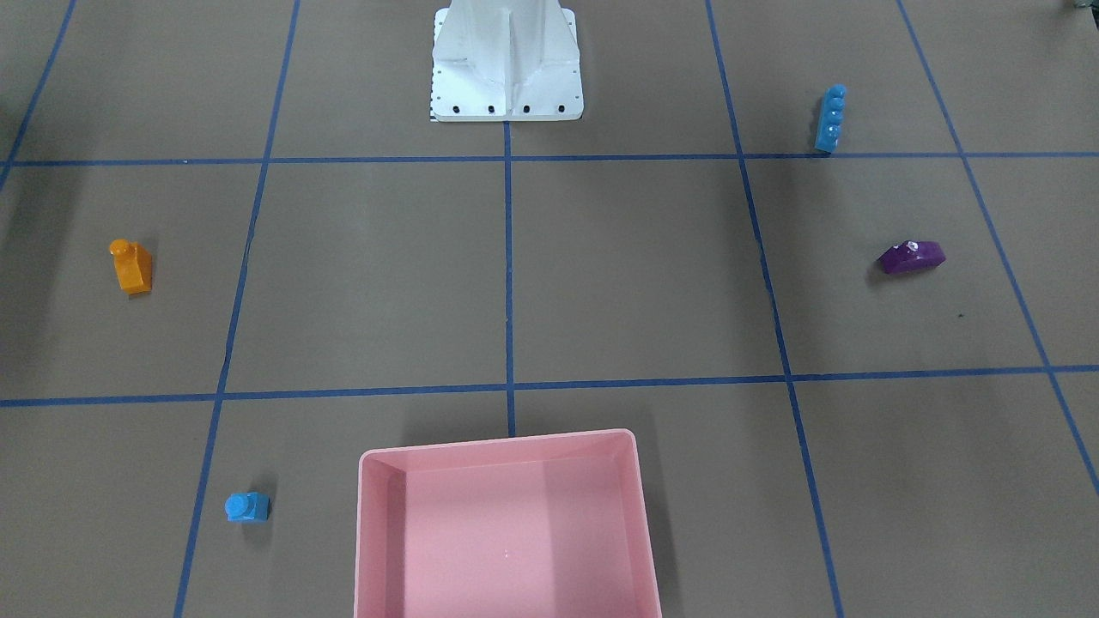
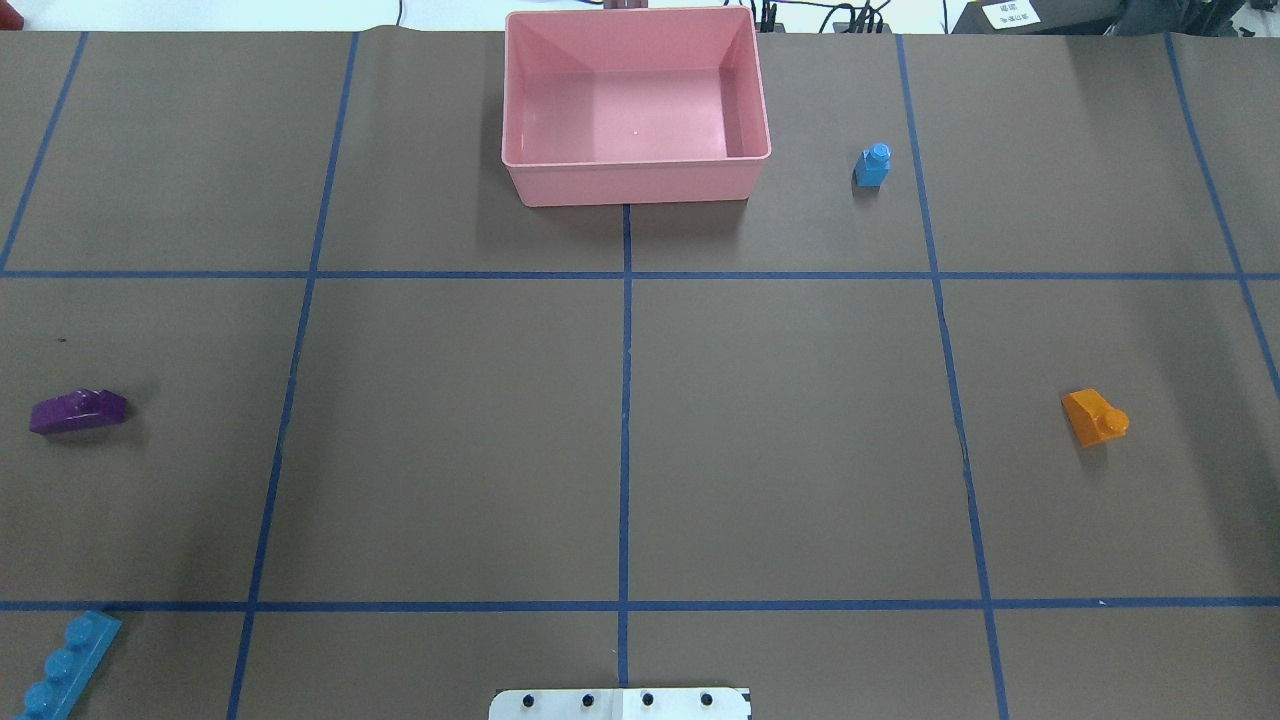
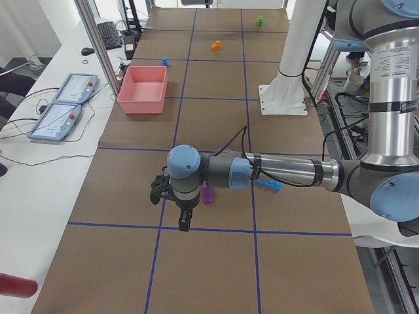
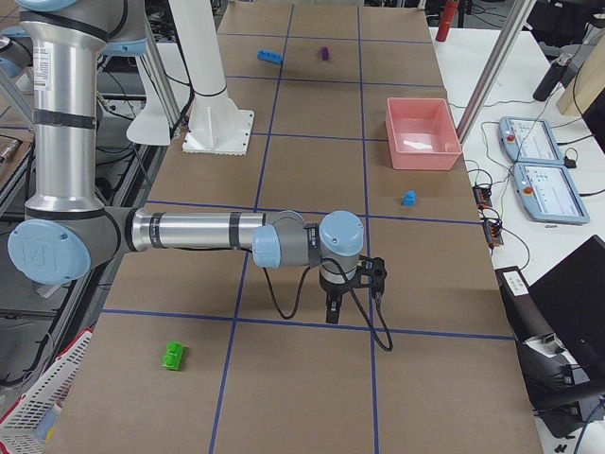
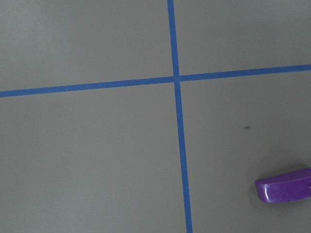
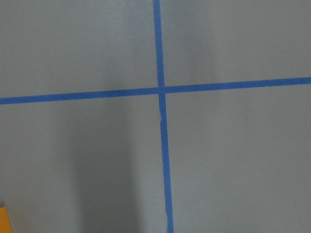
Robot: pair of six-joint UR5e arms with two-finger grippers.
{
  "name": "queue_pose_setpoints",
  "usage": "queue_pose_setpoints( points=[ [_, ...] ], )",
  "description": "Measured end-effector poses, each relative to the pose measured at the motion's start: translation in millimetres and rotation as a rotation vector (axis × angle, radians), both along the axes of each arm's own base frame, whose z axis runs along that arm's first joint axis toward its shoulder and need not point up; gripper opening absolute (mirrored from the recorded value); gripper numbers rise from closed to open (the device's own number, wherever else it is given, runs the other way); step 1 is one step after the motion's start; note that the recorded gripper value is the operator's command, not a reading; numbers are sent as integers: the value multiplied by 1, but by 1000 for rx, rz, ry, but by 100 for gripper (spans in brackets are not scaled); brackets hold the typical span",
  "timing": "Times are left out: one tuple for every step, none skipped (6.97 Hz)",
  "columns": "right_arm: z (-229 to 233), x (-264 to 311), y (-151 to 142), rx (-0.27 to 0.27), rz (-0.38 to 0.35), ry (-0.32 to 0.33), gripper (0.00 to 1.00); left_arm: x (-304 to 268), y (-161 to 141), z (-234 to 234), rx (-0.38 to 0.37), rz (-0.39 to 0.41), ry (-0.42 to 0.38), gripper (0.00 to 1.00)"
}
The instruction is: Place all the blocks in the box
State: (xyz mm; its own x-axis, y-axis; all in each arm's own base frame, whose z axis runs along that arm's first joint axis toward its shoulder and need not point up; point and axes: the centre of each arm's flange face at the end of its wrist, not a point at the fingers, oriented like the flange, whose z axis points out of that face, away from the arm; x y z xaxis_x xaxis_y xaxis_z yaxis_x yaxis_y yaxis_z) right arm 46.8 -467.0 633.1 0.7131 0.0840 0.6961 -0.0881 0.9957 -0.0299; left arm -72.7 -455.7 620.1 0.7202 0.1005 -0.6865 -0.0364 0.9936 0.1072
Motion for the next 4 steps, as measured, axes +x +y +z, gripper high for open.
queue_pose_setpoints(
  points=[
    [-1, 0, -1, 0, 2, -1, 100, 0, 0, 0, 5, 0, 0, 100],
    [-3, 0, -2, 1, 4, -1, 100, 0, 0, 0, 7, 0, 0, 100],
    [-8, -1, -4, 13, 4, -2, 100, 0, -2, -2, 11, 1, -1, 100],
    [-22, -5, -11, 47, -5, -3, 100, 1, -5, -11, 25, 1, 3, 100]
  ],
)
